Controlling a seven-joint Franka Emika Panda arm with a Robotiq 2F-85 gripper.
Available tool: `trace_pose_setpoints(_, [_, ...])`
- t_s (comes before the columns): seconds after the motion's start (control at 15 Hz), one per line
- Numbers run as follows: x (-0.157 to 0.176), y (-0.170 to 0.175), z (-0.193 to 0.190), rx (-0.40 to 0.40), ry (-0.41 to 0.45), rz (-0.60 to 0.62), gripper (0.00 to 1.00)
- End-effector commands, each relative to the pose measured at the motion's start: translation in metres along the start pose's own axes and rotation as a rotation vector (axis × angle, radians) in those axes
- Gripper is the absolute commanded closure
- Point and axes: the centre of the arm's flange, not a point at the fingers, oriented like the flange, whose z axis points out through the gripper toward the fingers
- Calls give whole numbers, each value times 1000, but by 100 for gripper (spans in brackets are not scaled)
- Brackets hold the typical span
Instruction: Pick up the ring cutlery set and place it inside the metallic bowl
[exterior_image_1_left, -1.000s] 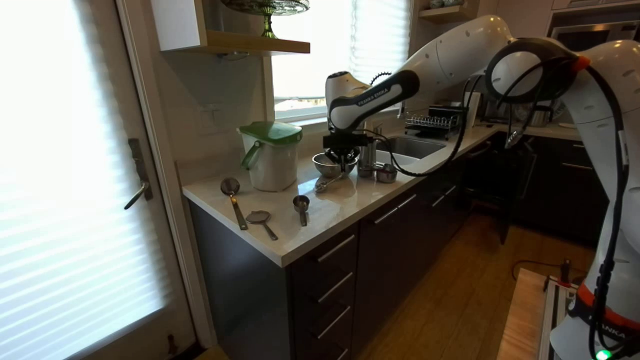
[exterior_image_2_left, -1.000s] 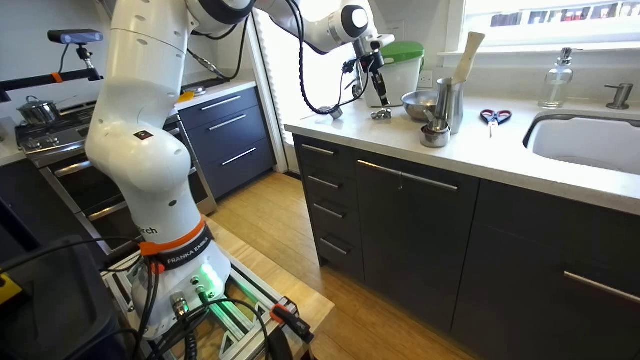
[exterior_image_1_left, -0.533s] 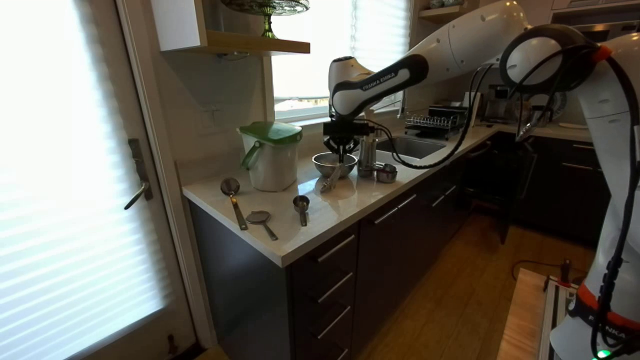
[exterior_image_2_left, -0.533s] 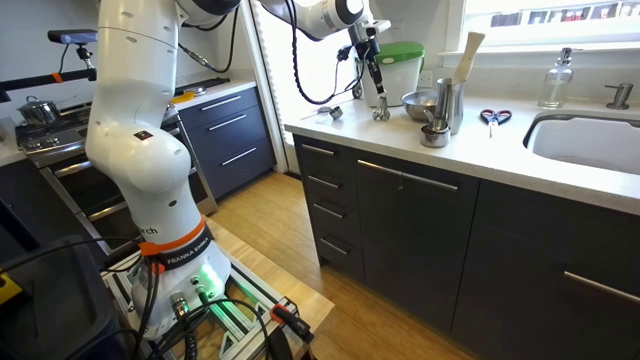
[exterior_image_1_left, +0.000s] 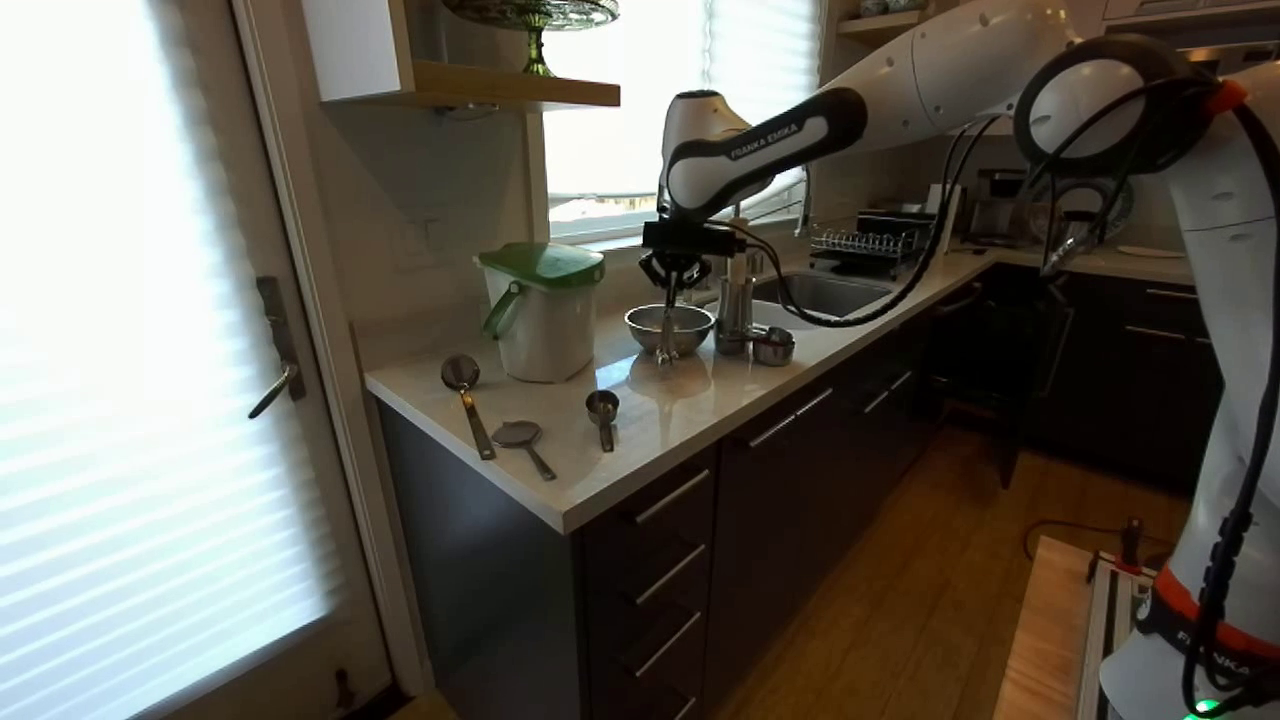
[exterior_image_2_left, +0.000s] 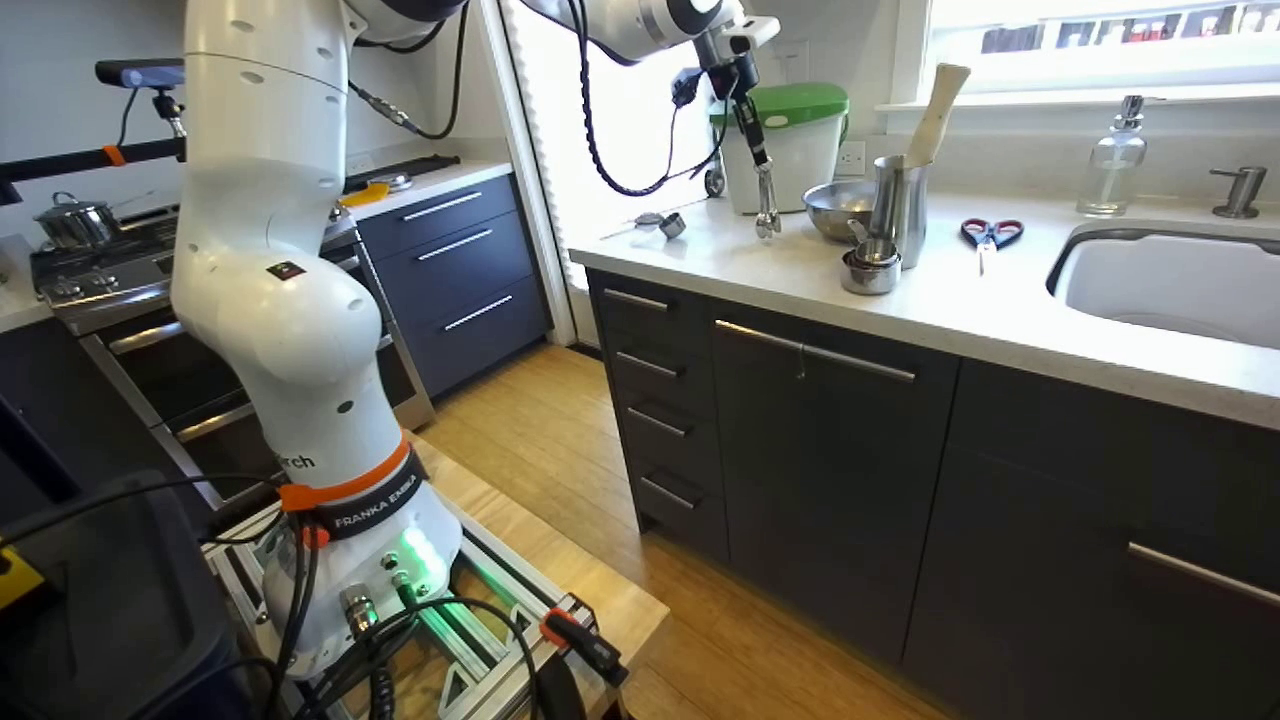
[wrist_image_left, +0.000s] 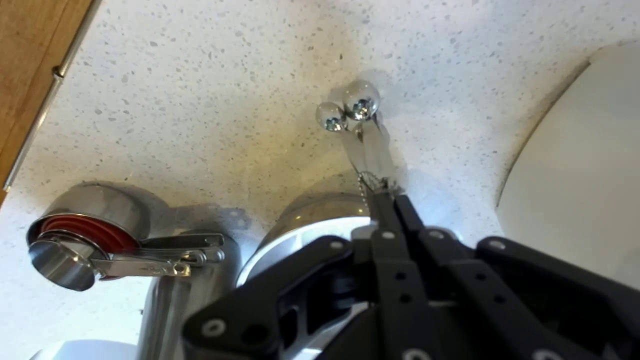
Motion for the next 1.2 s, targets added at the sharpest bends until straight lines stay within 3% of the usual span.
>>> trace_pose_setpoints(0.0, [2,11,-14,72,25,20,99])
trace_pose_setpoints(0.67, [33,15,-62,212,100,92,99])
trace_pose_setpoints(1.13, [71,25,-70,235,187,202,99])
